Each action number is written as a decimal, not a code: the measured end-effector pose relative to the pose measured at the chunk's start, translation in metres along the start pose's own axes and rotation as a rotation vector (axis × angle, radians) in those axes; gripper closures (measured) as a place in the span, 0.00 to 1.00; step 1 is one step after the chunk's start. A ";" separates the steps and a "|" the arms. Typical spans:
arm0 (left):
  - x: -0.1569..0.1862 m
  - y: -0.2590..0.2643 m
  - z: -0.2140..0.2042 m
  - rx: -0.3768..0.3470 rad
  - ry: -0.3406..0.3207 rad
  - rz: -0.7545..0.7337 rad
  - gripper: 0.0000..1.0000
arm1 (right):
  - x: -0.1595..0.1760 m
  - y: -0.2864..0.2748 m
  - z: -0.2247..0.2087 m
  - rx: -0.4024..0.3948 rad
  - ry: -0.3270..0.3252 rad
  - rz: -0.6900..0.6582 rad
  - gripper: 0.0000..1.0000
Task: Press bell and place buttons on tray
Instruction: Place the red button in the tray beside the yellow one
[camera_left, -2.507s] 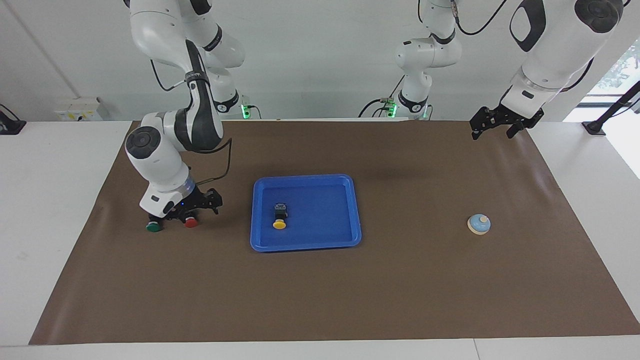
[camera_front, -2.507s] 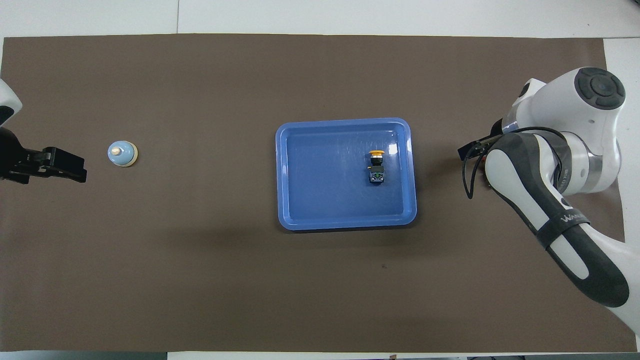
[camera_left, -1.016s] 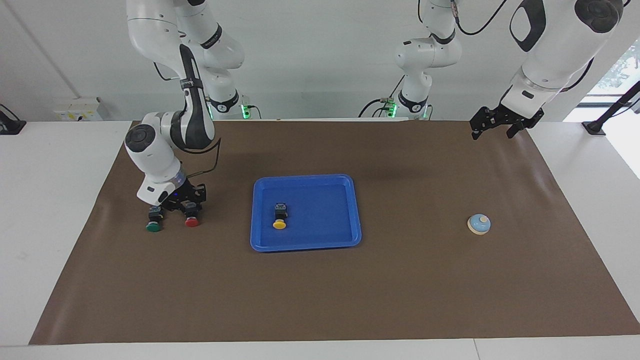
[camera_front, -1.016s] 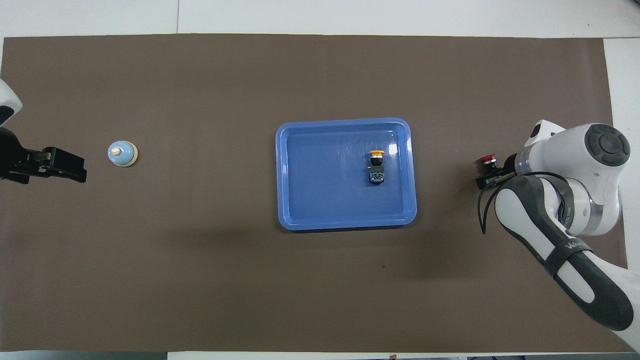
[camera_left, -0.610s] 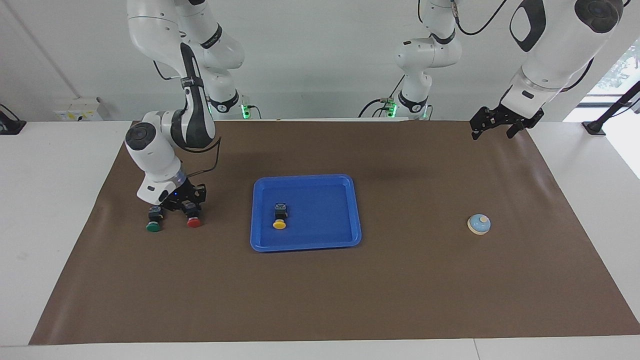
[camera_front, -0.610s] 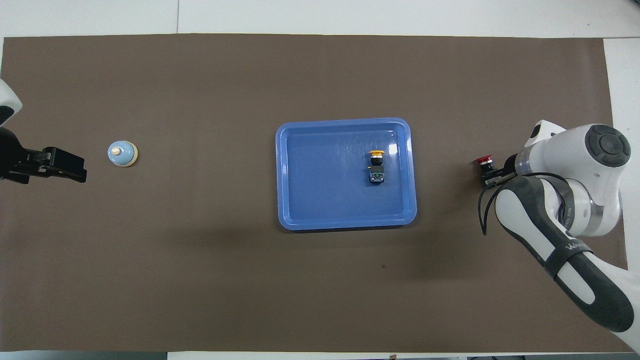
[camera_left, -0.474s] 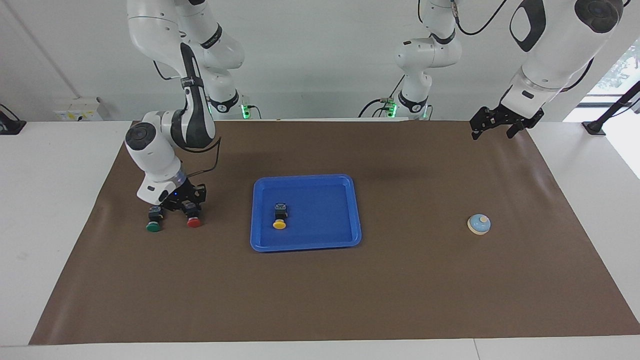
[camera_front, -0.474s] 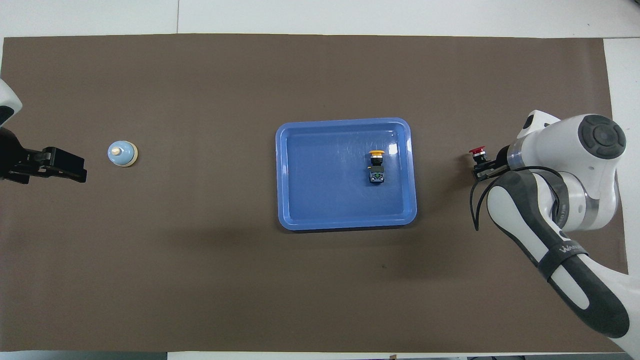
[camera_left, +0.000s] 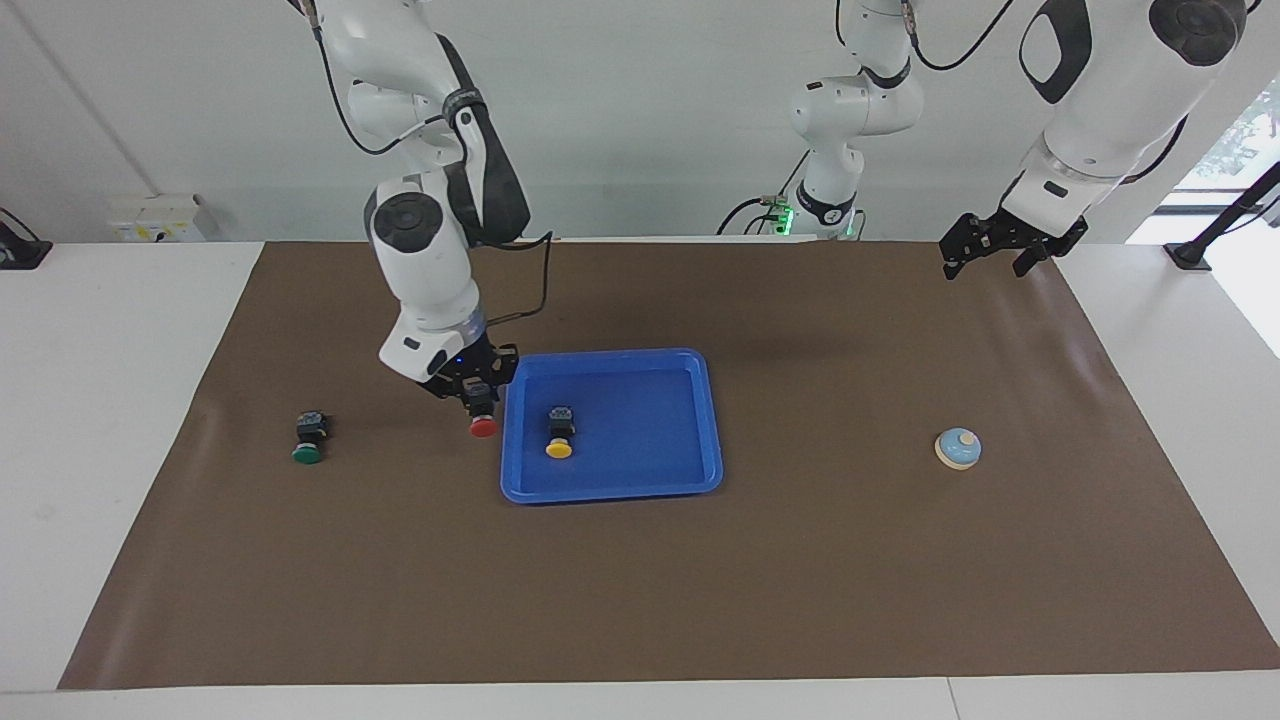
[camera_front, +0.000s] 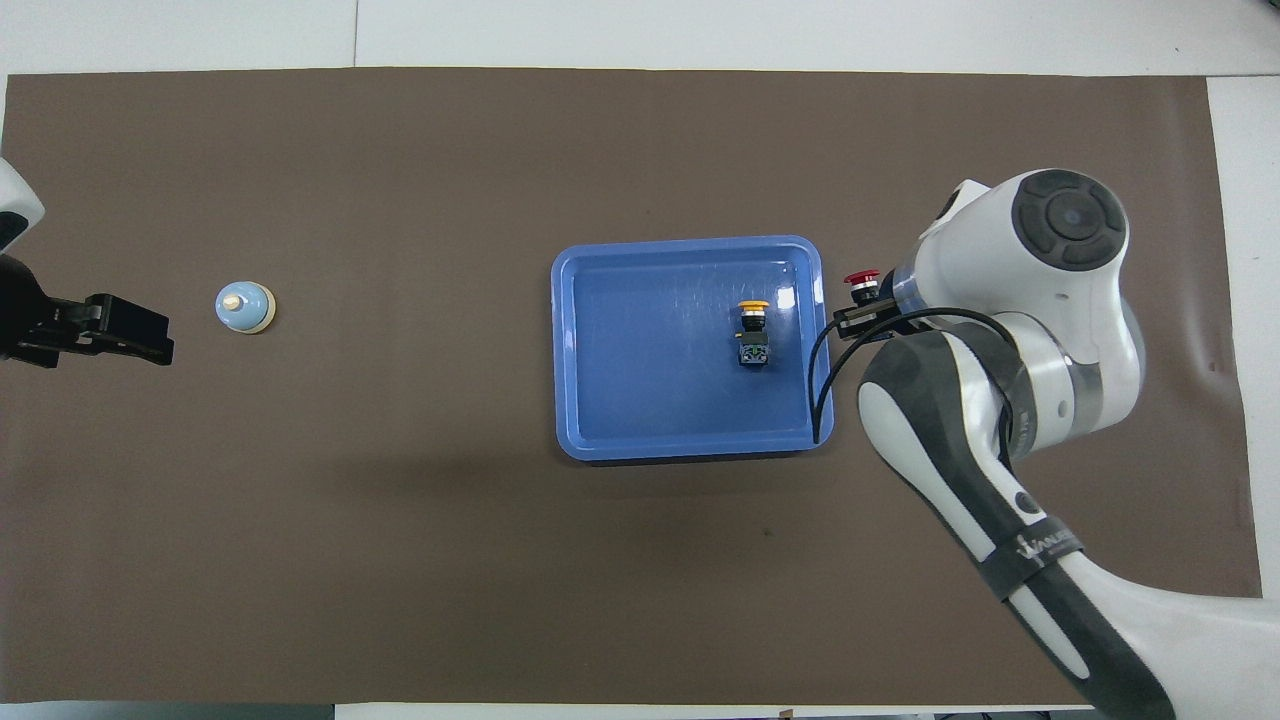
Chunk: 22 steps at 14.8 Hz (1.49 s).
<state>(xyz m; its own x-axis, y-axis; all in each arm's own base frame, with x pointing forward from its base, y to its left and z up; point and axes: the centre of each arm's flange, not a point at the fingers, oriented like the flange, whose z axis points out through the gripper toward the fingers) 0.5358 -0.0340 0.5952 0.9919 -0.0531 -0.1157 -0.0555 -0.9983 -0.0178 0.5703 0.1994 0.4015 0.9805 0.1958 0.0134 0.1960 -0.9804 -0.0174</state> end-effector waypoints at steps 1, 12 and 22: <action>0.000 0.000 0.000 0.000 0.000 0.000 0.00 | 0.002 -0.028 -0.001 0.005 0.009 0.021 0.59; 0.000 0.000 0.000 0.000 0.000 0.000 0.00 | 0.047 -0.202 0.055 0.034 0.044 0.165 0.59; 0.000 0.000 0.000 0.000 0.000 0.000 0.00 | 0.035 -0.198 0.093 0.056 0.070 0.163 0.59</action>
<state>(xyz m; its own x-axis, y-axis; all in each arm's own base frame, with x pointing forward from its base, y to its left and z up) 0.5358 -0.0340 0.5952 0.9919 -0.0531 -0.1157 -0.0555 -0.9983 -0.0178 0.5669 0.4020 0.3124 0.9967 0.0305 0.0755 0.0366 -0.9961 -0.0803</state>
